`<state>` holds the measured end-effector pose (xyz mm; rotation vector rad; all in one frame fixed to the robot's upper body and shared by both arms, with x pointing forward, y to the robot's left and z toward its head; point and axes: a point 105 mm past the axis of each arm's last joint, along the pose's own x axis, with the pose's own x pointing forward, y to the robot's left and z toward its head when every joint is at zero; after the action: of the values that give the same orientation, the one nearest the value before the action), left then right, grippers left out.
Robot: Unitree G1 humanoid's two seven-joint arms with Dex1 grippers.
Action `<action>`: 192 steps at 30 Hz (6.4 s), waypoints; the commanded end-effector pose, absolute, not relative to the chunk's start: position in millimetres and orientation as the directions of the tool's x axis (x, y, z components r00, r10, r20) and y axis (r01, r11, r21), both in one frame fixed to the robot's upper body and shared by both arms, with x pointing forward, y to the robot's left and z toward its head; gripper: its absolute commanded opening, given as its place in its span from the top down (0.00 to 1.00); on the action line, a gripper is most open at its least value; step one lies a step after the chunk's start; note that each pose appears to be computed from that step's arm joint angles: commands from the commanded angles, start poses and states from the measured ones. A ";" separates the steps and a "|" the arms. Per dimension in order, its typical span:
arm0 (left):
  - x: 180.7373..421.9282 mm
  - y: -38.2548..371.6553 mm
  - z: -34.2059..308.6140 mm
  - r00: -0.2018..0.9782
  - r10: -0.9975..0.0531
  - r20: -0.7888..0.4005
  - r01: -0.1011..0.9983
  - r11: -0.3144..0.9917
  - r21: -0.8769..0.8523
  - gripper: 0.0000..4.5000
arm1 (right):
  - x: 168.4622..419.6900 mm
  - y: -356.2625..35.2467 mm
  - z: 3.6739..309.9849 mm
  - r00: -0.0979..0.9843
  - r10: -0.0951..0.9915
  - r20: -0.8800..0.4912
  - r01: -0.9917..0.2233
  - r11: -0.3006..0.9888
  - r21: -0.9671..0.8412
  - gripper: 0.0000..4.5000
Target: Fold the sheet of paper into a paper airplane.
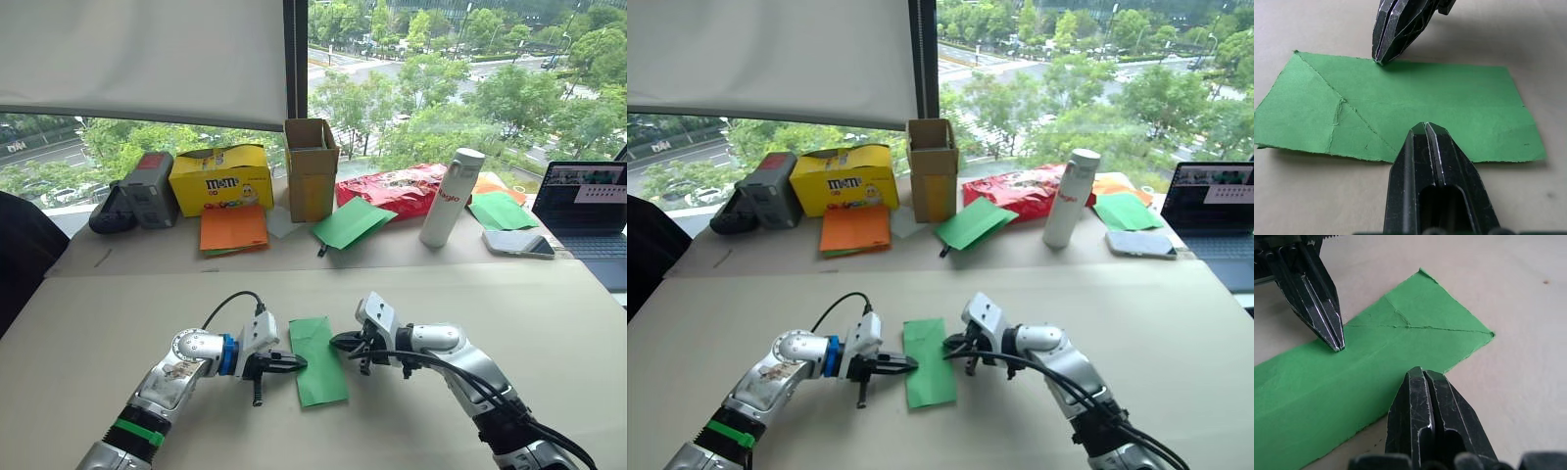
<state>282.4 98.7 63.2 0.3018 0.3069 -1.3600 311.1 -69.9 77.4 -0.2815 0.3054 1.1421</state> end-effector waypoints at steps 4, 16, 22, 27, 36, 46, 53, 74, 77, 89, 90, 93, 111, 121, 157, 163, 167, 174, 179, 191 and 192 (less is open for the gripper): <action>282.3 97.0 53.5 0.182 -0.888 -0.423 0.981 0.190 0.023 1.00 | 337.5 -56.7 97.2 0.414 0.860 -0.297 -0.910 0.381 -0.163 0.99; 282.9 94.9 53.8 0.198 -0.885 -0.422 0.978 0.204 0.032 1.00 | 346.8 -58.5 76.7 0.394 0.857 -0.331 -0.915 0.335 -0.224 0.99; 279.3 89.1 50.2 0.180 -0.885 -0.430 0.982 0.189 0.021 1.00 | 326.1 -62.0 77.6 0.339 0.893 -0.296 -0.929 0.269 -0.253 0.99; 279.9 87.8 49.7 0.170 -0.885 -0.434 0.984 0.179 0.019 1.00 | 333.8 -67.7 90.2 0.427 0.877 -0.219 -0.888 0.362 -0.283 0.99; 280.7 87.0 50.4 0.161 -0.888 -0.432 0.985 0.169 0.018 1.00 | 341.6 -72.2 111.2 0.444 0.880 -0.169 -0.874 0.385 -0.295 0.99; 282.2 86.1 52.3 0.165 -0.889 -0.427 0.985 0.171 0.023 1.00 | 302.9 -69.6 68.9 0.300 0.907 -0.297 -0.952 0.263 -0.158 0.99; 282.9 87.3 51.7 0.165 -0.888 -0.429 0.985 0.173 0.021 1.00 | 261.5 -75.7 61.4 0.135 0.926 -0.351 -0.990 0.111 -0.088 0.99; 278.8 98.6 88.2 0.126 -0.954 -0.271 0.987 0.147 -0.060 1.00 | 227.0 -88.4 95.2 0.107 0.931 -0.348 -0.993 0.116 0.004 0.99; 273.7 107.7 101.6 0.099 -0.966 -0.238 0.988 0.124 -0.095 1.00 | 235.2 -89.4 110.7 0.166 0.935 -0.315 -0.985 0.171 -0.012 0.99; 281.8 131.1 82.4 0.141 -0.917 -0.373 0.982 0.176 -0.062 1.00 | 259.2 -108.3 128.6 0.353 0.865 -0.356 -0.935 0.331 -0.124 0.99; 282.0 130.1 79.2 0.138 -0.917 -0.374 0.983 0.174 -0.063 1.00 | 260.9 -110.7 129.5 0.368 0.860 -0.353 -0.930 0.345 -0.128 0.99; 285.1 120.5 78.5 0.127 -0.931 -0.341 0.985 0.159 -0.066 1.00 | 264.9 -118.9 128.6 0.407 0.839 -0.361 -0.913 0.383 -0.140 0.99; 287.0 29.1 77.0 -0.070 -0.951 -0.300 0.987 -0.022 -0.161 1.00 | 283.0 -168.3 140.0 0.660 0.651 -0.376 -0.749 0.608 -0.263 0.99; 283.7 28.9 60.6 -0.073 -0.923 -0.377 0.991 -0.025 -0.133 1.00 | 285.7 -173.6 141.0 0.763 0.562 -0.319 -0.627 0.763 -0.157 0.99; 310.5 50.1 64.5 0.147 -0.919 -0.365 0.983 0.177 -0.049 1.00 | 305.3 -105.9 114.6 0.625 0.745 -0.234 -0.781 0.603 -0.164 0.99; 310.4 50.2 52.4 0.154 -0.910 -0.385 0.982 0.185 -0.045 1.00 | 289.7 -84.1 113.1 0.522 0.809 -0.269 -0.845 0.450 -0.287 0.99; 309.7 49.1 48.9 0.160 -0.912 -0.378 0.979 0.196 -0.057 1.00 | 291.1 -81.4 101.2 0.554 0.779 -0.293 -0.812 0.429 -0.394 0.99; 316.4 54.1 60.9 0.190 -0.935 -0.299 0.970 0.226 -0.090 1.00 | 291.4 -90.5 74.2 0.603 0.729 -0.324 -0.764 0.410 -0.498 0.99; 329.9 59.4 86.3 0.238 -0.949 -0.205 0.958 0.264 -0.108 1.00 | 288.7 -89.7 68.6 0.587 0.737 -0.335 -0.766 0.371 -0.525 0.99; 344.5 22.5 79.0 0.281 -0.924 -0.259 0.949 0.308 -0.069 1.00 | 290.0 -87.3 70.2 0.588 0.740 -0.327 -0.760 0.368 -0.535 0.99; 343.2 22.9 74.0 0.274 -0.918 -0.288 0.952 0.301 -0.052 1.00 | 289.8 -87.5 70.4 0.590 0.739 -0.326 -0.759 0.370 -0.535 0.99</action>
<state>342.9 22.3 75.3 0.0704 0.2935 -1.2559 290.8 -84.9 72.9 -0.6917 0.0205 0.9647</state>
